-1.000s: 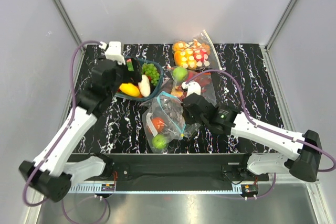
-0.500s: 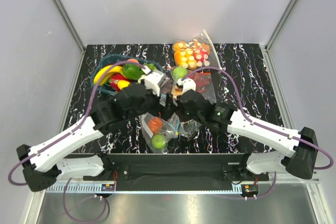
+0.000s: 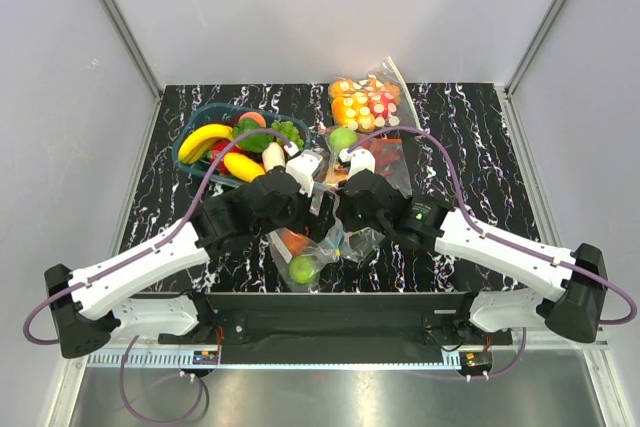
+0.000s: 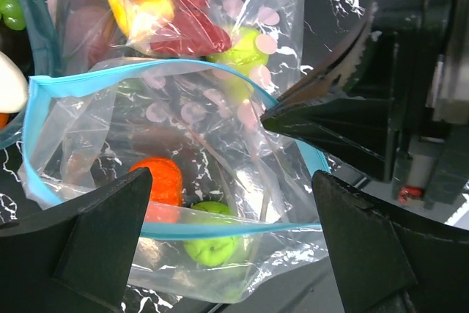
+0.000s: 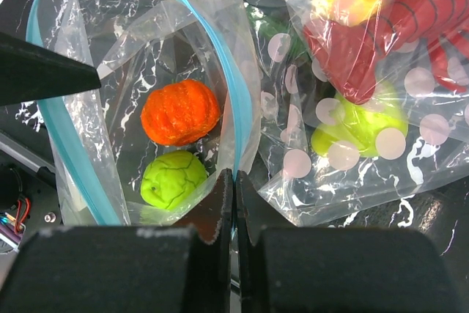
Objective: Open the zip-top bag and remove the fake food
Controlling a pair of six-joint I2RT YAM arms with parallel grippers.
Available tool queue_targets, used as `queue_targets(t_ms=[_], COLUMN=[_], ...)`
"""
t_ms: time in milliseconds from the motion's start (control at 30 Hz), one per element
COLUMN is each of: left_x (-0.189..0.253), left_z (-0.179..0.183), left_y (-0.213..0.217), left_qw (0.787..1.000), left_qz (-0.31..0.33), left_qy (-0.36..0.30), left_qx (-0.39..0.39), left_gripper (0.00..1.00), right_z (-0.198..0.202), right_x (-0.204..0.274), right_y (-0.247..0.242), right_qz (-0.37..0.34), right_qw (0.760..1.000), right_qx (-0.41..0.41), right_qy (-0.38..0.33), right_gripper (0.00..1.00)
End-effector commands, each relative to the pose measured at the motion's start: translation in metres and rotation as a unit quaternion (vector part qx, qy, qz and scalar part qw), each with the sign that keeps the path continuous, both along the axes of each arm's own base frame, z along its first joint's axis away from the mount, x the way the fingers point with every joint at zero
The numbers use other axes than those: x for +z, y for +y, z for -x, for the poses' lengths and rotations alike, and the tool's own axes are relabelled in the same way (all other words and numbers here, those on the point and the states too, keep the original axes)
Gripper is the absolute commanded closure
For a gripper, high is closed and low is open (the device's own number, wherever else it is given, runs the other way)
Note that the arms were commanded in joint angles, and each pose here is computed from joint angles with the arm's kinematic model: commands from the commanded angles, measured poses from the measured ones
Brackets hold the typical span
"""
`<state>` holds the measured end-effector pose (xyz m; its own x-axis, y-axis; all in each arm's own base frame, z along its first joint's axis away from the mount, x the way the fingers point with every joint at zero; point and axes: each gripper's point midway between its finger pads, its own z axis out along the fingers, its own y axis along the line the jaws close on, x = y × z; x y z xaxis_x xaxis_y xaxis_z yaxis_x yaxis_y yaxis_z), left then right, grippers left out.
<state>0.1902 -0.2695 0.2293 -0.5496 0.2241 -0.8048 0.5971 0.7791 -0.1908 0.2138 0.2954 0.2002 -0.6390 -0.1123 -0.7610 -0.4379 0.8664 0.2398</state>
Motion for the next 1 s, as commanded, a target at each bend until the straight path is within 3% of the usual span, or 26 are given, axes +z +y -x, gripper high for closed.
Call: queue_targets(t_ms=[0, 233, 600, 800, 967], left_x=[0.004, -0.019, -0.055, -0.078, -0.096], left_z=[-0.012, -0.023, -0.019, -0.003, 0.010], left_y=[-0.003, -0.010, 0.008, 0.033, 0.053], left_qw=[0.999, 0.999, 0.987, 0.976, 0.966], left_qz=[0.008, -0.033, -0.154, -0.207, -0.238], left_qy=[-0.022, -0.012, 0.029, 0.064, 0.092], left_qx=[0.025, 0.031, 0.020, 0.021, 0.030], left_gripper=[0.04, 0.09, 0.36, 0.38, 0.34], right_z=[-0.002, 0.002, 0.004, 0.003, -0.001], right_x=[0.032, 0.033, 0.032, 0.035, 0.036], right_y=[0.009, 0.008, 0.014, 0.023, 0.017], right_qz=[-0.050, -0.050, -0.045, -0.050, -0.036], right_qw=[0.999, 0.998, 0.999, 0.998, 0.998], right_qx=[0.000, 0.003, 0.013, 0.017, 0.004], right_qy=[-0.022, -0.024, -0.027, -0.034, -0.044], right_gripper=[0.96, 0.96, 0.96, 0.96, 0.96])
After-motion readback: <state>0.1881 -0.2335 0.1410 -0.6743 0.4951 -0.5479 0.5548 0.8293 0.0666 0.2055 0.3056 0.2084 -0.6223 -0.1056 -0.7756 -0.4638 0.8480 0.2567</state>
